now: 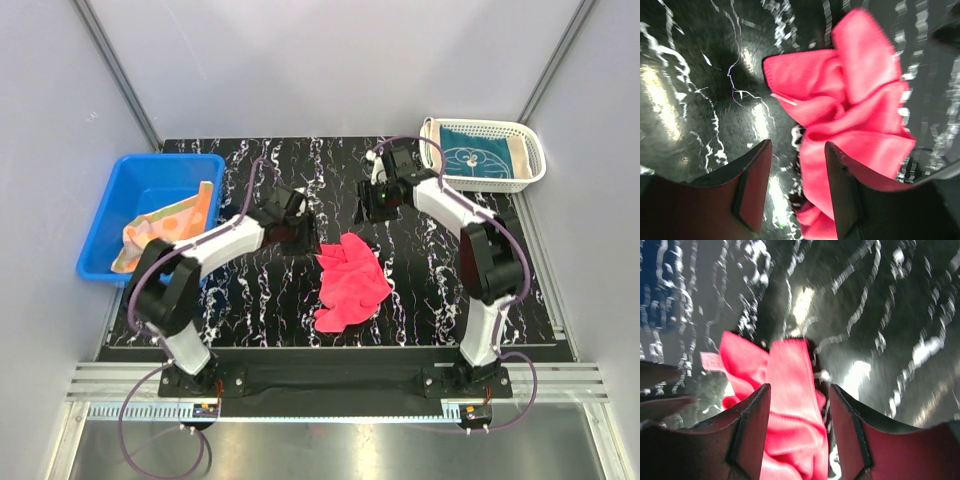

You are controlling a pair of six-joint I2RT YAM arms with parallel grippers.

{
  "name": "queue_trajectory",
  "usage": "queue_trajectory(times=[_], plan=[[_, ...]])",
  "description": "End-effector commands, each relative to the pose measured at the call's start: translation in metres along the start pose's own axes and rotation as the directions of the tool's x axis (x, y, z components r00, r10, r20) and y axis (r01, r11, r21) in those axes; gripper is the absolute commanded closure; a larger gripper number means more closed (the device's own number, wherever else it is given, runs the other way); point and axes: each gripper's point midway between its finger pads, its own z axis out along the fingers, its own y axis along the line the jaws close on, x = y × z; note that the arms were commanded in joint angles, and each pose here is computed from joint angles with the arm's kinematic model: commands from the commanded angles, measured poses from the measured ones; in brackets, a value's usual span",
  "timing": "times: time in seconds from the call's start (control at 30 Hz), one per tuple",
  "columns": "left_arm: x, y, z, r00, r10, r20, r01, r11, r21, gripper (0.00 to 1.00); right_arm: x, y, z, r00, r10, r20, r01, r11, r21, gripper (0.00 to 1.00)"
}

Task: Fold and stack the towels
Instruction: Move the towel to the center of the board

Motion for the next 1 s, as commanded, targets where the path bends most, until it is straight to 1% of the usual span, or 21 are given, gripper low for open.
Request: queue_trajectory(times=[0.0, 0.03, 0.1, 0.13, 0.17, 0.23, 0.27, 0.5, 0.63, 0.83, 0.97], plan=[[-0.018, -0.016, 0.013, 0.999, 0.019, 0.037, -0.021, 0.998, 0.054, 0.49, -0.026, 0.017, 0.003, 0.999, -0.029, 0.014, 0.031, 0.978, -0.208, 0.43], [-0.014, -0.010, 0.022, 1.000, 0.025, 0.016, -0.026, 0.999, 0.040, 0.49, -0.028, 0.018, 0.012, 1.000, -0.015, -0.007, 0.013, 0.968, -0.251, 0.44], [-0.013, -0.006, 0.030, 1.000, 0.031, 0.006, -0.031, 0.999, 0.017, 0.50, -0.029, 0.011, 0.018, 0.999, 0.017, -0.033, -0.026, 0.959, -0.281, 0.46], [-0.010, 0.000, 0.037, 0.999, 0.033, -0.010, -0.033, 0.999, -0.003, 0.50, -0.034, 0.013, 0.020, 0.999, 0.012, -0.031, -0.021, 0.953, -0.302, 0.47], [-0.011, 0.003, 0.040, 0.999, 0.033, -0.011, -0.033, 0.999, -0.016, 0.50, -0.029, 0.014, 0.027, 0.999, 0.004, -0.051, -0.021, 0.941, -0.337, 0.47], [-0.008, 0.006, 0.047, 0.999, 0.033, -0.025, -0.034, 0.999, -0.025, 0.50, -0.030, 0.017, 0.030, 0.998, -0.014, -0.055, -0.008, 0.930, -0.368, 0.47], [-0.009, 0.006, 0.049, 0.999, 0.036, -0.022, -0.036, 0.999, -0.021, 0.50, -0.025, 0.016, 0.035, 0.997, -0.016, -0.077, -0.014, 0.925, -0.379, 0.47], [-0.016, 0.014, 0.061, 0.999, 0.046, -0.012, -0.046, 0.999, -0.011, 0.50, -0.011, 0.008, 0.052, 0.991, -0.004, -0.131, -0.044, 0.930, -0.364, 0.48], [-0.023, 0.019, 0.063, 0.996, 0.084, 0.007, -0.084, 0.996, -0.002, 0.49, 0.004, 0.006, 0.056, 0.986, 0.003, -0.165, -0.065, 0.926, -0.371, 0.49], [-0.020, 0.017, 0.068, 0.995, 0.099, -0.020, -0.098, 0.995, 0.026, 0.50, 0.013, 0.010, 0.057, 0.980, 0.014, -0.198, -0.094, 0.912, -0.399, 0.51], [-0.010, 0.014, 0.072, 0.995, 0.088, -0.056, -0.084, 0.994, 0.063, 0.54, 0.019, 0.008, 0.057, 0.977, 0.017, -0.214, -0.102, 0.915, -0.391, 0.52]])
